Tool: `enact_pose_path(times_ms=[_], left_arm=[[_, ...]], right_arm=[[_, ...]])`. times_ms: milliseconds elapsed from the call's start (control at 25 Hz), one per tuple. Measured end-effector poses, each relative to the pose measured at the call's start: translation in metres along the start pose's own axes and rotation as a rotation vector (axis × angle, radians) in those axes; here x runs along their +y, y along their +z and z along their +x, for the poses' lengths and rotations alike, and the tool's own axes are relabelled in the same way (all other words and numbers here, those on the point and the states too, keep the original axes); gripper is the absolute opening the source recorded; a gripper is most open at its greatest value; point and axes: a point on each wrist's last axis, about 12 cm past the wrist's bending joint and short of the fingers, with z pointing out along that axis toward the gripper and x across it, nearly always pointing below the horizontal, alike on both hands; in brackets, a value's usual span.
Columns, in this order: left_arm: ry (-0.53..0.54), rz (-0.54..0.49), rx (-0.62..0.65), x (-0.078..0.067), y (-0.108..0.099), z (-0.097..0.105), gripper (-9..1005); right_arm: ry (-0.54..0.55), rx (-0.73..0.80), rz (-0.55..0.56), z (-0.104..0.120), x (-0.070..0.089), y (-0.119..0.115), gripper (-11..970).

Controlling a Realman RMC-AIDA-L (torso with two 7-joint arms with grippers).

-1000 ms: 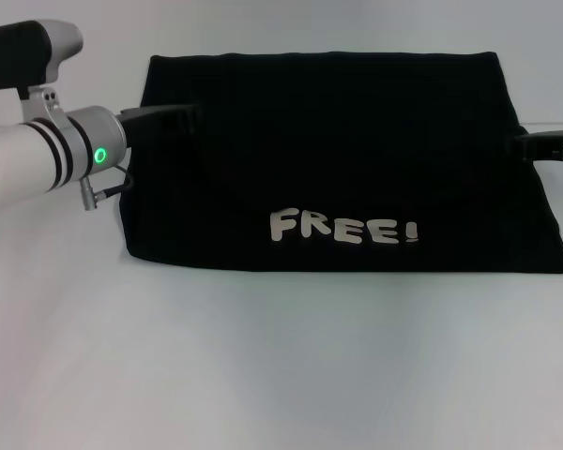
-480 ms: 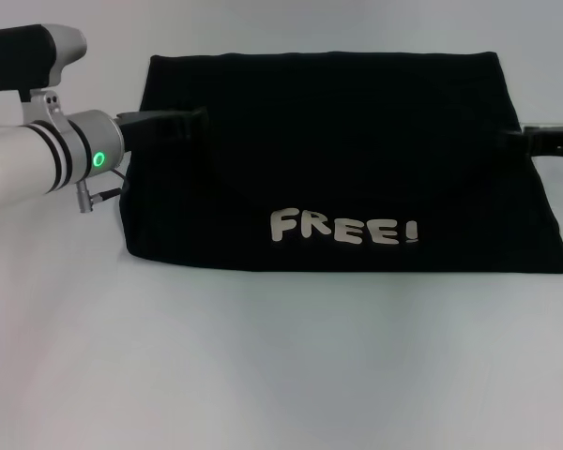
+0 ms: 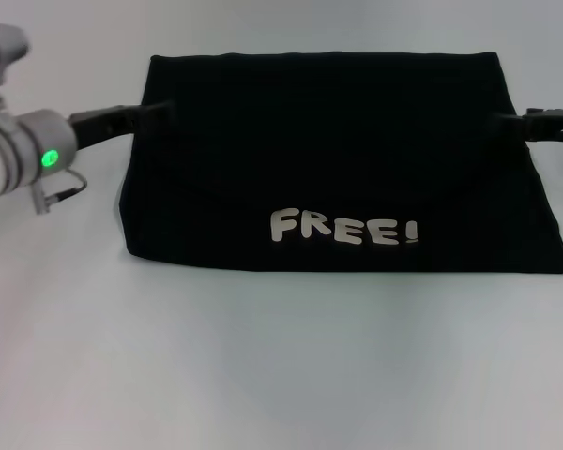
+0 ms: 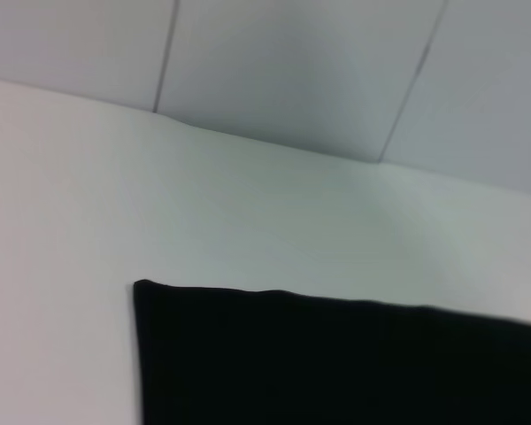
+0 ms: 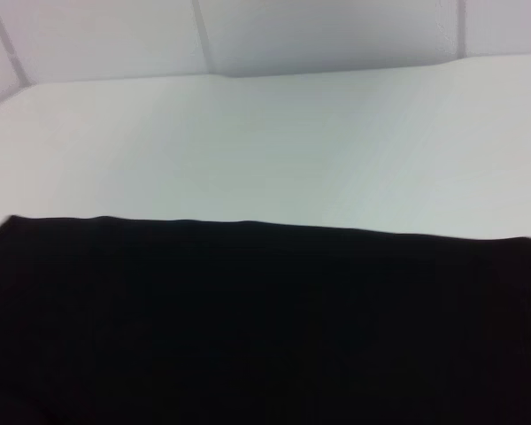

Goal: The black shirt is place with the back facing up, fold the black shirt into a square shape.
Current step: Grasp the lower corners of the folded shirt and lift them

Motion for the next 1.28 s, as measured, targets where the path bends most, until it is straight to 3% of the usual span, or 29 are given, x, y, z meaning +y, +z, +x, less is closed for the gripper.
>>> enact_pose_path(times_ms=[160, 320, 440, 800, 1280], left_arm=[[-0.064, 0.185, -0.009, 0.006, -0.031, 0.008, 892], [-0.041, 0.329, 0.017, 0.007, -0.058, 0.018, 890], [-0.007, 0.367, 0.055, 0.009, -0.071, 0.027, 889], [0.146, 0.299, 0.203, 0.022, -0.084, 0.051, 881], [0.28, 0.222, 0.293, 0.015, -0.065, 0.058, 867]], right_arm=[[0.024, -0.015, -0.072, 0.002, 0.002, -0.009, 693], [0.063, -0.037, -0.114, 0.01, 0.001, -0.017, 691], [0.075, -0.035, -0.17, 0.016, 0.002, -0.024, 690], [0.065, -0.018, -0.236, 0.019, 0.006, -0.029, 686], [0.086, -0.014, -0.229, 0.023, 0.008, -0.026, 685]])
